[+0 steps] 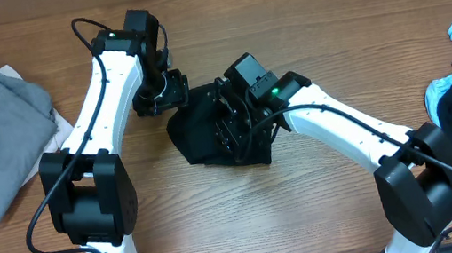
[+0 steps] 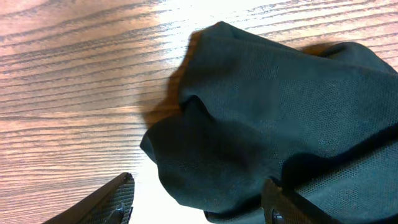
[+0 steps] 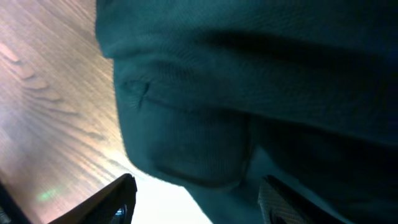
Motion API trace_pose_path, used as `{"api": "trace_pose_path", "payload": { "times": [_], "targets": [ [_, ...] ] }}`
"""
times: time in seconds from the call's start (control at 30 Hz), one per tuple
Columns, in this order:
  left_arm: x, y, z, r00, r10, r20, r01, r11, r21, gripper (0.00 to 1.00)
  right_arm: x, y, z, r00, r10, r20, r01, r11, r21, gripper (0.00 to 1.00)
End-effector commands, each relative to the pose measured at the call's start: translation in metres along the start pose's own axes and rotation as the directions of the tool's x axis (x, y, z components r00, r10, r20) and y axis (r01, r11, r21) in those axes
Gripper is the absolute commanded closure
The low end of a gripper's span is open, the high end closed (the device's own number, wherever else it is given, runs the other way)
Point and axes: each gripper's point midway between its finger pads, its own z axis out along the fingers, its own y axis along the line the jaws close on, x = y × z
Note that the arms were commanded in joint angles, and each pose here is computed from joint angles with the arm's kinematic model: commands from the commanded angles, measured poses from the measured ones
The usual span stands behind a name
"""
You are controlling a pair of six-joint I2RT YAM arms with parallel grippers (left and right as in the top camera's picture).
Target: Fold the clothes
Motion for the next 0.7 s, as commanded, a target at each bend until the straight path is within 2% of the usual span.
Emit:
{"api": "trace_pose_path", "payload": {
  "times": [0.0, 0.1, 0.17, 0.3, 0.33, 0.37, 0.53, 0.67],
  "targets": [
    [0.001, 0.002, -0.001, 1.000, -0.009, 0.006, 0.009, 1.000, -0.020, 0.32, 0.003, -0.009, 0.007, 1.000, 0.008, -0.009, -0.008, 0.999, 0.049, 0.32],
    [0.001, 0.002, -0.001, 1.000, -0.009, 0.008, 0.009, 1.000, -0.019, 0.32, 0.007, -0.012, 0.015, 0.999, 0.016, -0.031, -0.015, 0.999, 0.048, 0.32],
    [0.000, 0.001, -0.001, 1.000, -0.009, 0.009, 0.009, 1.000, -0.019, 0.32, 0.011, -0.008, 0.020, 0.999, 0.020, -0.050, -0.019, 1.000, 0.012, 0.41],
    [0.000, 0.002, -0.001, 1.000, -0.009, 0.009, 0.009, 1.000, -0.019, 0.32, 0.009, 0.008, 0.021, 0.999, 0.006, -0.050, -0.010, 0.997, -0.082, 0.67],
    [0.001, 0.002, -0.001, 1.000, -0.009, 0.008, 0.009, 1.000, -0.019, 0.32, 0.008, 0.008, 0.021, 0.999, 0.006, -0.047, -0.009, 0.997, -0.083, 0.77],
    [0.001, 0.002, -0.001, 1.000, -0.009, 0.008, 0.009, 1.000, -0.019, 0.32, 0.009, 0.008, 0.021, 0.999, 0.006, -0.049, -0.010, 0.997, -0.082, 0.96],
    [0.000, 0.003, -0.001, 1.000, -0.008, 0.010, 0.008, 1.000, -0.027, 0.31, 0.009, 0.010, 0.004, 0.998, 0.020, -0.053, -0.024, 0.997, -0.077, 0.96],
    [-0.001, 0.002, 0.000, 1.000, -0.006, 0.017, 0.006, 1.000, -0.025, 0.32, -0.011, 0.007, -0.058, 0.999, 0.050, -0.001, -0.050, 0.999, -0.019, 0.96]
  ]
}}
